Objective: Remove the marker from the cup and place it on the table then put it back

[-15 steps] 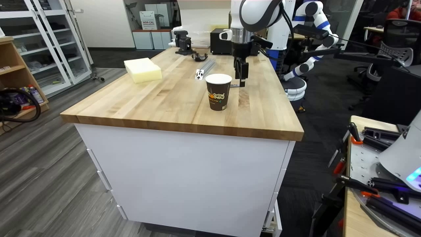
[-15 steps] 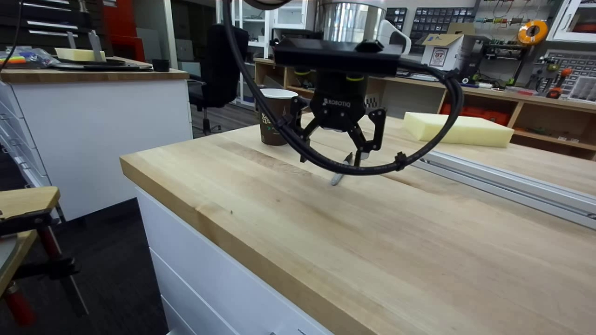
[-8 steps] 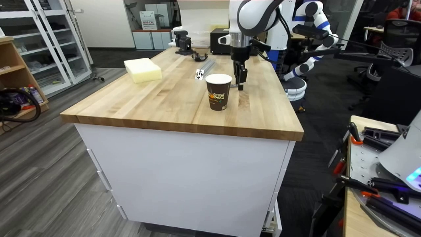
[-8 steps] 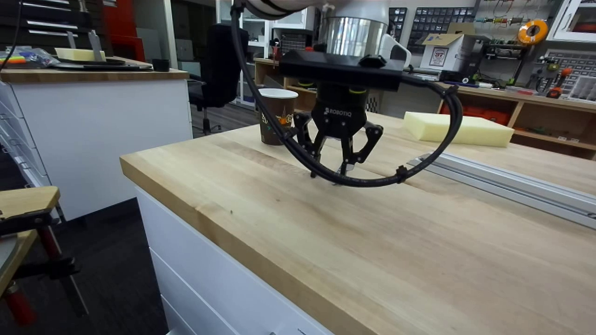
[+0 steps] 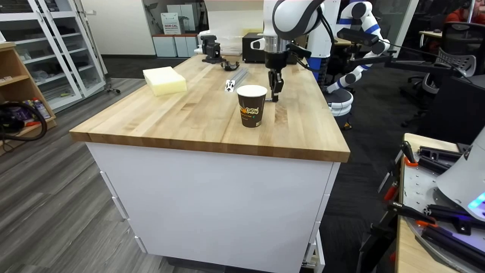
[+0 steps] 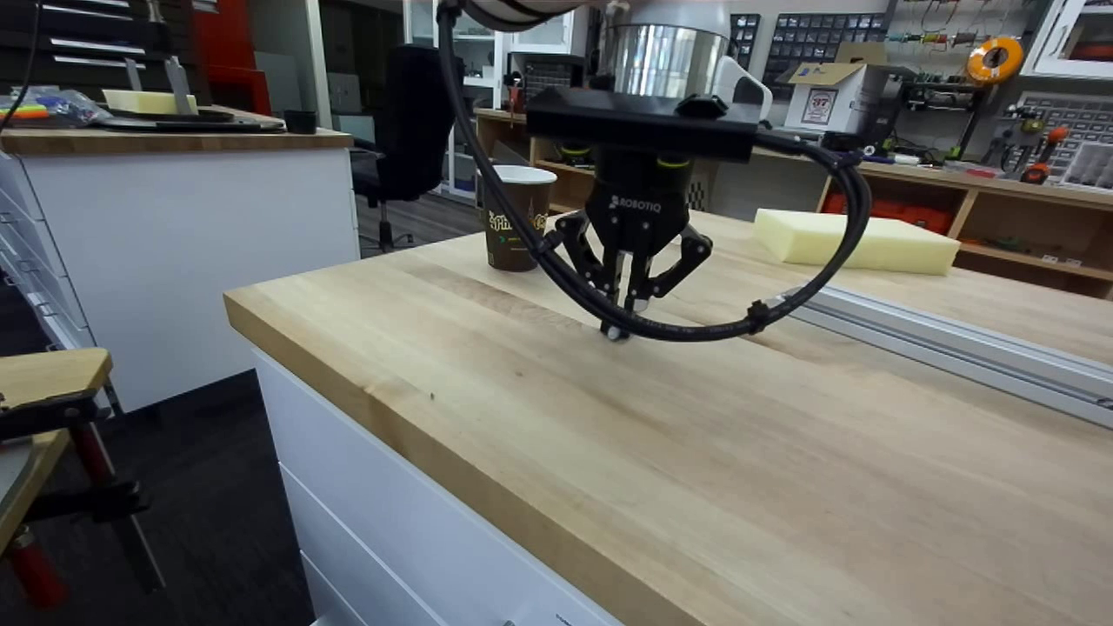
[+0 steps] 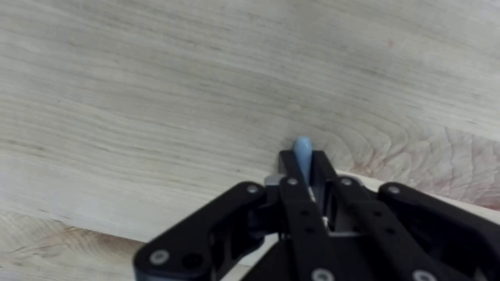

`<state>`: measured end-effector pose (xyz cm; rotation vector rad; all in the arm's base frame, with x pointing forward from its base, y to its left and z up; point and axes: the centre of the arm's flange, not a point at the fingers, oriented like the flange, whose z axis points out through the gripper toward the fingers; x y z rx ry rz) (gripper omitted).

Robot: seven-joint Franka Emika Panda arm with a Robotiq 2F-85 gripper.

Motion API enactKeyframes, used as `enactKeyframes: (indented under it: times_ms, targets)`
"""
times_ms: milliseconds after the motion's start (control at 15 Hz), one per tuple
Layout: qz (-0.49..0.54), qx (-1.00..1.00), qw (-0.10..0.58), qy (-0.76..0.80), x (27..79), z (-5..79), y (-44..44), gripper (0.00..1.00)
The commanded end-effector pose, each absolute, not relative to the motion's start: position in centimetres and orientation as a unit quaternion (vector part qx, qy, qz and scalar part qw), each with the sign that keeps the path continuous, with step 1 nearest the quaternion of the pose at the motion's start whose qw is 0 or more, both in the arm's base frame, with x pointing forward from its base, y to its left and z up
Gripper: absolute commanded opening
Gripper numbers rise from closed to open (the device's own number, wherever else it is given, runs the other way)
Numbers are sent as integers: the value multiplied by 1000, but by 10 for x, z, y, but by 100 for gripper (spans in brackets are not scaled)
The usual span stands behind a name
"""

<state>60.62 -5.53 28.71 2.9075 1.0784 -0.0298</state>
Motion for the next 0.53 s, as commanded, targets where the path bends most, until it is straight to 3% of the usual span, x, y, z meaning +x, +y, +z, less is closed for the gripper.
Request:
enactKeyframes:
  times_ms: [0,467]
  targets:
    - [-13,934,14,357,608,305,-54,3]
    - [31,930,18,365,613,344,-40,3]
